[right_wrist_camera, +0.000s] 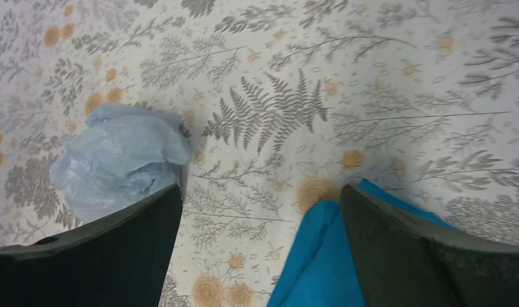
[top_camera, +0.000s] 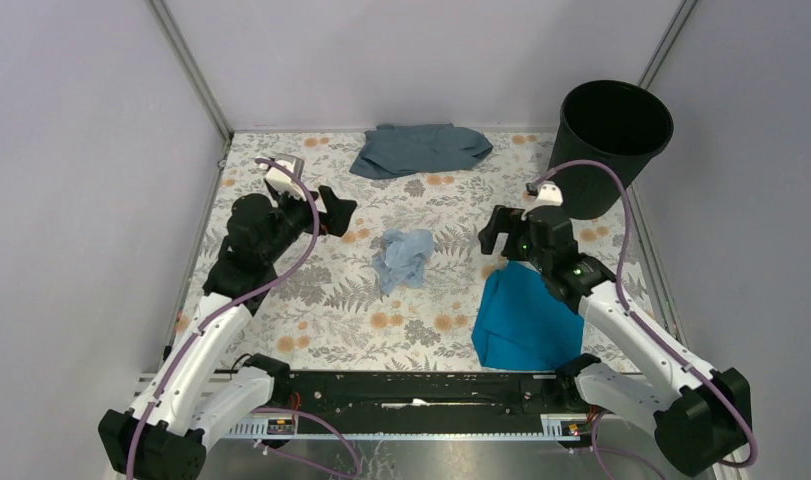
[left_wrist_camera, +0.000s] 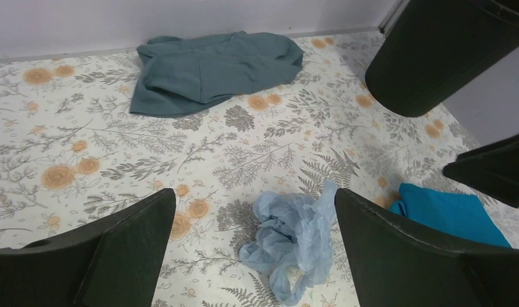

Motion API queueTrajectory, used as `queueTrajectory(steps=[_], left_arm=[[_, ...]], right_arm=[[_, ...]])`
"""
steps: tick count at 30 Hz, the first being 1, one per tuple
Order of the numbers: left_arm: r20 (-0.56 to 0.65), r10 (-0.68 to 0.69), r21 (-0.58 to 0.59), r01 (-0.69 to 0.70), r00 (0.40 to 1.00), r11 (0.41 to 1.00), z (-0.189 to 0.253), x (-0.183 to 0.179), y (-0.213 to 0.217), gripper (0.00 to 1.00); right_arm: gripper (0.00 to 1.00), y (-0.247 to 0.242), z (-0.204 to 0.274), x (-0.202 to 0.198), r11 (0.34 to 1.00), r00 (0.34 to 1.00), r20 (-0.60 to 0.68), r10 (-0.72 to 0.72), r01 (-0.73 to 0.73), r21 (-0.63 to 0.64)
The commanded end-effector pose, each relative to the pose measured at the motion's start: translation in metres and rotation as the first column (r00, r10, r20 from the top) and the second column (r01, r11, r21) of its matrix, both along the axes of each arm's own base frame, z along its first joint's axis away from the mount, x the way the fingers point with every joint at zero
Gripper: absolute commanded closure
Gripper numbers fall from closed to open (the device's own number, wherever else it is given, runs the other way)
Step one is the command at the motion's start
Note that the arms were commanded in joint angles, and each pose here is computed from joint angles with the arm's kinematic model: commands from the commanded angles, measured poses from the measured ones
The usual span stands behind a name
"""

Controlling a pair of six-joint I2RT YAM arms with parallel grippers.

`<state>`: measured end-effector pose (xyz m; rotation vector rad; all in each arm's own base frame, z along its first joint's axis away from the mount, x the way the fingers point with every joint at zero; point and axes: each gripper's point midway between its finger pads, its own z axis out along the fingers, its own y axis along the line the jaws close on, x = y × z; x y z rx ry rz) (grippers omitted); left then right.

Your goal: Put the trash bags into the trash bin

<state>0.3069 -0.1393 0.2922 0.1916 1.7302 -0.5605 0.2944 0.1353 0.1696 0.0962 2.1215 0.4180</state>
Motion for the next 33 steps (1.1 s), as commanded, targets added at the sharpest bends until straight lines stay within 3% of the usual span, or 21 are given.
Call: queueTrajectory(steps=[1,13,19,24,33], left_arm=[[0.07,-0.023,0.03,0.02,0.997,0.999,0.019,0.002,-0.008,0.01],[0.023,0.034,0.052,-0.035,0.999,0.998,0.009,0.005,-0.004,0.01],[-0.111,0.063,0.019,-0.061,0.992,0.998,-0.008,-0.004,-0.002,0.01],[-0.201,-0.023,-0.084,0.006,0.979,0.996,-0.028,-0.028,-0.016,0.01],[-0.446,-0.132,-0.28,0.002,0.885,0.96,-0.117,-0.071,-0.034,0.02]], right_arm=[[0.0,0.027,0.009,0.01,0.999,0.999,0.026,0.022,-0.023,0.037],[0.0,0.123,-0.015,-0.022,0.952,0.956,-0.043,0.291,-0.285,0.111],[0.0,0.171,-0.025,-0.053,0.902,0.904,-0.135,0.407,-0.373,0.218],[0.0,0.161,-0.052,-0.053,0.936,0.917,-0.195,0.348,-0.328,0.126],[0.0,0.194,-0.044,-0.032,0.92,0.931,-0.072,0.357,-0.336,0.203]])
